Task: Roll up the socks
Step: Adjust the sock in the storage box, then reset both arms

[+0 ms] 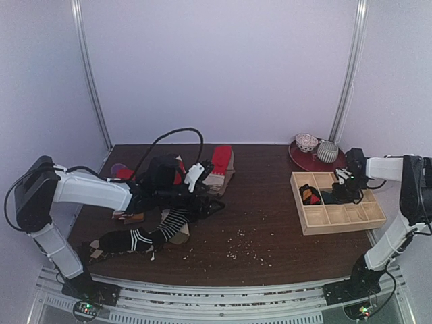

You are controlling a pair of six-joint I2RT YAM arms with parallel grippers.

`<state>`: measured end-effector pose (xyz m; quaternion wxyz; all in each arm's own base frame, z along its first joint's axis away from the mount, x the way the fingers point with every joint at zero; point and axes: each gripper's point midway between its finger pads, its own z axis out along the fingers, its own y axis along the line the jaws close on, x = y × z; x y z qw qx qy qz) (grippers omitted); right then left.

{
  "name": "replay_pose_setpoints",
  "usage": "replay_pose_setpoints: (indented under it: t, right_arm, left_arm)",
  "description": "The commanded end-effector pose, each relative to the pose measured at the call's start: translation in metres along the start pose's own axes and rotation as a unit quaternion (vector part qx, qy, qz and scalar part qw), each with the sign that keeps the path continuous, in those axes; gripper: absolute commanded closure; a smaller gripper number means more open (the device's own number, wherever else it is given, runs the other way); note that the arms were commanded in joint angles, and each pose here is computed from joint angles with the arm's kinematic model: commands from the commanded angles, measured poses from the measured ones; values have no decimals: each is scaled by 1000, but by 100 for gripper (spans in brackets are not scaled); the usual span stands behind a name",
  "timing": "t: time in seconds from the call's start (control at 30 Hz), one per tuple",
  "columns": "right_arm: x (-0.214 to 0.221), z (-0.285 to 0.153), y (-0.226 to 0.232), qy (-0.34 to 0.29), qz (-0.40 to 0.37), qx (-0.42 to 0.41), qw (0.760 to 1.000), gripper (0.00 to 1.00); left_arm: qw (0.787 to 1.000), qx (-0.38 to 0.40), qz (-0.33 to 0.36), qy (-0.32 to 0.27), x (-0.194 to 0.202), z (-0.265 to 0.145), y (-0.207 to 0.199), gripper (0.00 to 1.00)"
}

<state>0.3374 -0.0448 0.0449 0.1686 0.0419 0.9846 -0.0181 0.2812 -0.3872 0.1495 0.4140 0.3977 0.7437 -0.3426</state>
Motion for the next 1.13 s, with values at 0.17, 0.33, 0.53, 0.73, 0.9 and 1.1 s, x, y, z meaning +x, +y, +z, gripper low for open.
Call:
replay_pose_setpoints:
  t: [0.17,0.33,0.53,0.73,0.9,1.1]
  right_arm:
    - [-43,-59,2,-95,9,-11,995,92]
    - [-66,-108,13,-180,20,-43,983,85]
    - [-70,-144,40,-273,23,-111,955,75]
    - [-63,-158,62,-298,8,-137,945,73]
    - [-62,-163,68,-303,3,-142,942,73]
    - [-61,-166,68,-310,-2,-139,941,1]
  left_arm:
    - [999,-22,8,-24,-25,-4,9,2]
    - [998,-43,3,-37,-32,-15,13,2]
    - [993,-100,-32,-60,-44,-38,26,2]
    - [965,-236,-111,-32,-28,-61,68,2]
    - [954,-280,-106,-1,-16,-71,79,2]
    - [955,-279,-88,-49,-34,-92,74,2]
